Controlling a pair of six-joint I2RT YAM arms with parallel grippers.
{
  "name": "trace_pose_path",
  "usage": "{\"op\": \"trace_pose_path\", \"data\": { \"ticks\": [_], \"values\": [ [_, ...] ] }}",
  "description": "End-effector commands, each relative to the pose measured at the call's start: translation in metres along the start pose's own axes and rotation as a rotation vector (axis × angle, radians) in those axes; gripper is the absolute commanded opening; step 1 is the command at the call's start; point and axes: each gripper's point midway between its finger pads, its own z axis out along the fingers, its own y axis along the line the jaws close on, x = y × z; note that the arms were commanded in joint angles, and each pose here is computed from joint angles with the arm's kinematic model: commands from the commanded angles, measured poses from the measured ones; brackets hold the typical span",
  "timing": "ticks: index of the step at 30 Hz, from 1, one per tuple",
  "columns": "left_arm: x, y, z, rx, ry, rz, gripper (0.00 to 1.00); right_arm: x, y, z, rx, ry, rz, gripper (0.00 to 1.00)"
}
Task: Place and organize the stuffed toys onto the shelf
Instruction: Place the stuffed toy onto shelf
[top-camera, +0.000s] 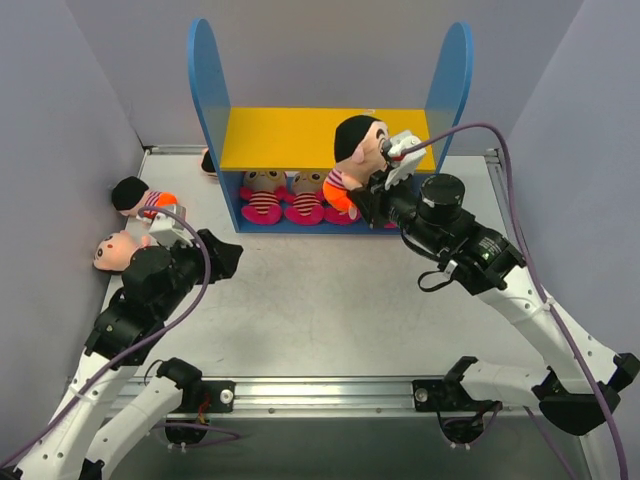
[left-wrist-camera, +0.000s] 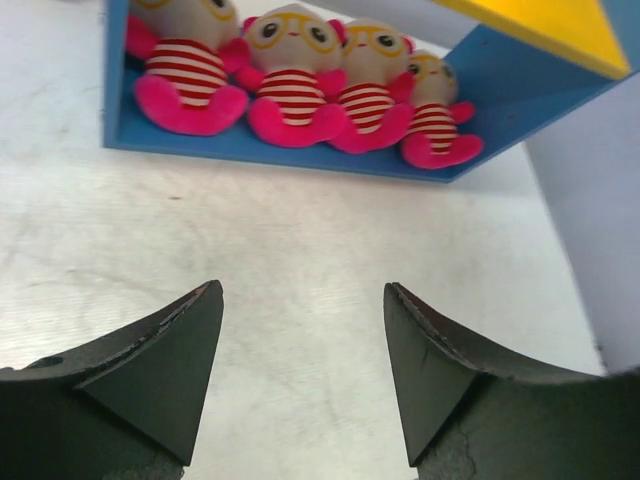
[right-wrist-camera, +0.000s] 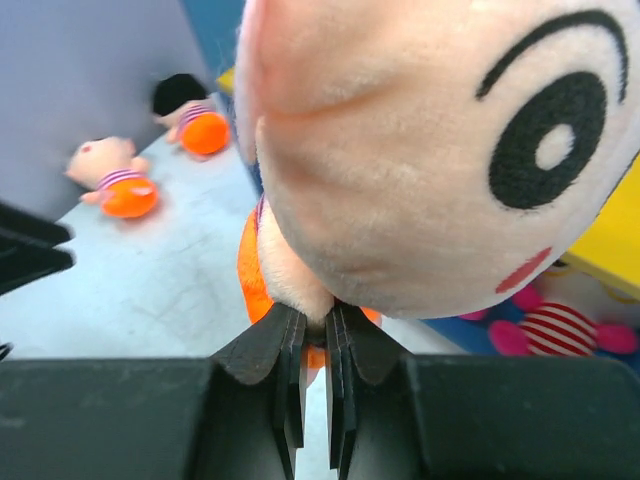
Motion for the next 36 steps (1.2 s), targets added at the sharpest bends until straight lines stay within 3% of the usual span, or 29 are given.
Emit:
{"op": "trace_pose_path", "data": {
  "ticks": [1,8,17,30,36],
  "values": [
    [-0.005,0.028,-0.013,-0.126,-0.012,0.131,0.74,-0.004,-0.048,-0.008,0.271,0.087,-0.067,0.00],
    [0.008,0.049,-0.010,-0.183,-0.002,0.212,0.76,-0.022,-0.093,-0.011,0.525,0.135,-0.164,0.00],
    [0.022,0.067,-0.003,-0.223,0.014,0.268,0.76,-0.033,-0.155,0.008,0.684,0.220,-0.274,0.00],
    [0.023,0.073,0.001,-0.228,0.013,0.251,0.76,0.015,-0.210,0.057,0.816,0.458,-0.361,0.00],
    [0.023,0.075,0.001,-0.231,0.014,0.252,0.76,0.021,-0.227,0.058,0.900,0.490,-0.335,0.05]
  ]
}}
